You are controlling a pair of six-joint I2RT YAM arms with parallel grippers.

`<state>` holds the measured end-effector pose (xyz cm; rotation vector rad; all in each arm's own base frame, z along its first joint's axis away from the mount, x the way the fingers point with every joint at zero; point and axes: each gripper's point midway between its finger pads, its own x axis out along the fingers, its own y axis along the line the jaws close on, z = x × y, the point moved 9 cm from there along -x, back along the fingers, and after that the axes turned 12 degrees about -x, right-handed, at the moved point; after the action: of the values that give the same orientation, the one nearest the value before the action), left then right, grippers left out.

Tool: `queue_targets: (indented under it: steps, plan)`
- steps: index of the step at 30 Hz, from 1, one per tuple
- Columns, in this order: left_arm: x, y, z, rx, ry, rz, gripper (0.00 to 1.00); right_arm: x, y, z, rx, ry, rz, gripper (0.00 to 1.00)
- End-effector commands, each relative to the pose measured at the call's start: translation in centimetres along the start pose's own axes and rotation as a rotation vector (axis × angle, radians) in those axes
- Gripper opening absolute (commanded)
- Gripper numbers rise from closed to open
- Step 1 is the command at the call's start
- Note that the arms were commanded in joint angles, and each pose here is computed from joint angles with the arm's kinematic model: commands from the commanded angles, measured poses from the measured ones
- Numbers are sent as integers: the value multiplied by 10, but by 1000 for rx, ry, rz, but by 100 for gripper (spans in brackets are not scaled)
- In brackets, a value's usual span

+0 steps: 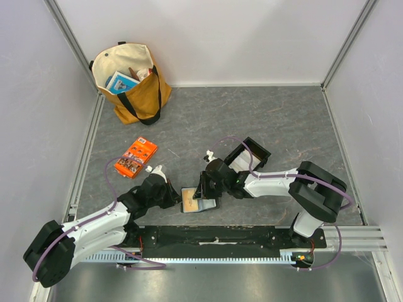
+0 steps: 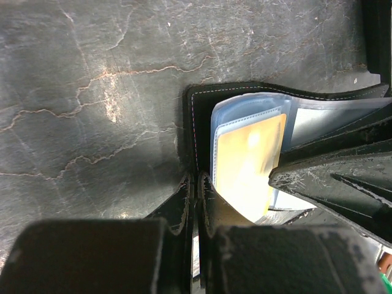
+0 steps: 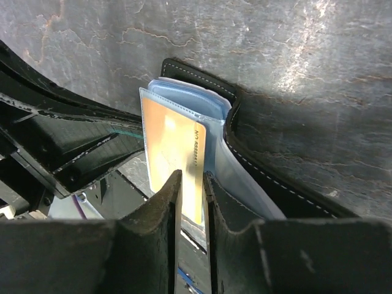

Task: Put the credit cards into the card holder
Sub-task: Insert the credit card into the card holder.

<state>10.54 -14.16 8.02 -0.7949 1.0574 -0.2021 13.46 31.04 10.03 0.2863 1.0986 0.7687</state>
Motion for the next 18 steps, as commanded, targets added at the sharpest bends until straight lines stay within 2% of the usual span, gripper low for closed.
queue_targets:
  steps: [1,7,10,18]
  plan:
    - [-1,-7,2,28,-2,-26,2,0,25,12,-11,-40,136,26]
    - [-2,-5,2,27,-8,-22,2,-2,18,13,-27,-45,56,38]
    - [-3,-5,3,27,-17,-23,2,-11,14,19,-58,-71,-18,40]
    - [-7,-7,4,31,-26,-36,2,-73,3,65,-178,-228,-203,45]
